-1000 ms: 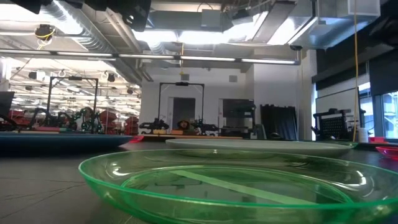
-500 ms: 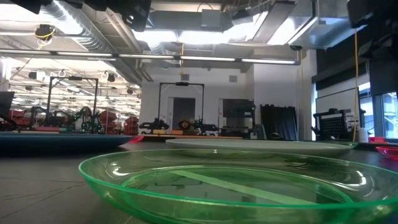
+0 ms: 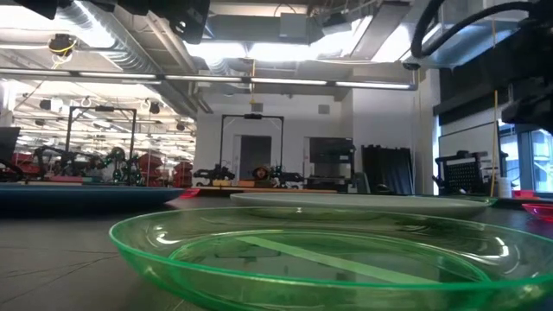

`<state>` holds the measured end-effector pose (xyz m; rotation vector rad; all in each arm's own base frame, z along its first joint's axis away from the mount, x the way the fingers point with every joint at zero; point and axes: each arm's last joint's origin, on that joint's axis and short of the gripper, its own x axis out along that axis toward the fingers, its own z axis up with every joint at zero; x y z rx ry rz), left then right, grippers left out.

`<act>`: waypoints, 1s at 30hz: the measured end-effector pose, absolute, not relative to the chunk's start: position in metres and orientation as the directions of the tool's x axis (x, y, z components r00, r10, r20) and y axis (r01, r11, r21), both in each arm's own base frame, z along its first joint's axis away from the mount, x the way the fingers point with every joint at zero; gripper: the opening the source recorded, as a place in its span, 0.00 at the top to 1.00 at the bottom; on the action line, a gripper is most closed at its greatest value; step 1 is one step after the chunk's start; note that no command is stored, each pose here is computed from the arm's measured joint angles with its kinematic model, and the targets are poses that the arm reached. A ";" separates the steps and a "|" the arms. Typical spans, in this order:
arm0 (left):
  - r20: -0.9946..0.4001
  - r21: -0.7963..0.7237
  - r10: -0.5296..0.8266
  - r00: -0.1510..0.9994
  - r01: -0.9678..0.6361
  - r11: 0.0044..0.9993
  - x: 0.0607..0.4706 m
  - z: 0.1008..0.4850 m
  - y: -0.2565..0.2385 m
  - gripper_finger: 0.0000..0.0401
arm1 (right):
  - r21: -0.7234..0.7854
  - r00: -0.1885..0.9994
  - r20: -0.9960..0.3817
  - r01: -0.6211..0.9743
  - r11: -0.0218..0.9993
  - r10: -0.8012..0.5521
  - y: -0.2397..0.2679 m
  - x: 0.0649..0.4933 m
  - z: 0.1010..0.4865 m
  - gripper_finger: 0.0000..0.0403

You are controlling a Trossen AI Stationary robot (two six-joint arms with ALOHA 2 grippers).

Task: Stack plastic plates
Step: Stack the green plate on top of the white plate

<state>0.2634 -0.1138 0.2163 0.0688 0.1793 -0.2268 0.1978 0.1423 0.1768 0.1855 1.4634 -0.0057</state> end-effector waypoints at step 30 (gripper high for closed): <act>-0.198 0.054 -0.198 0.960 0.212 0.976 0.263 0.215 -0.113 0.99 | 0.217 0.151 -0.966 0.044 0.975 0.208 0.144 0.198 0.175 0.99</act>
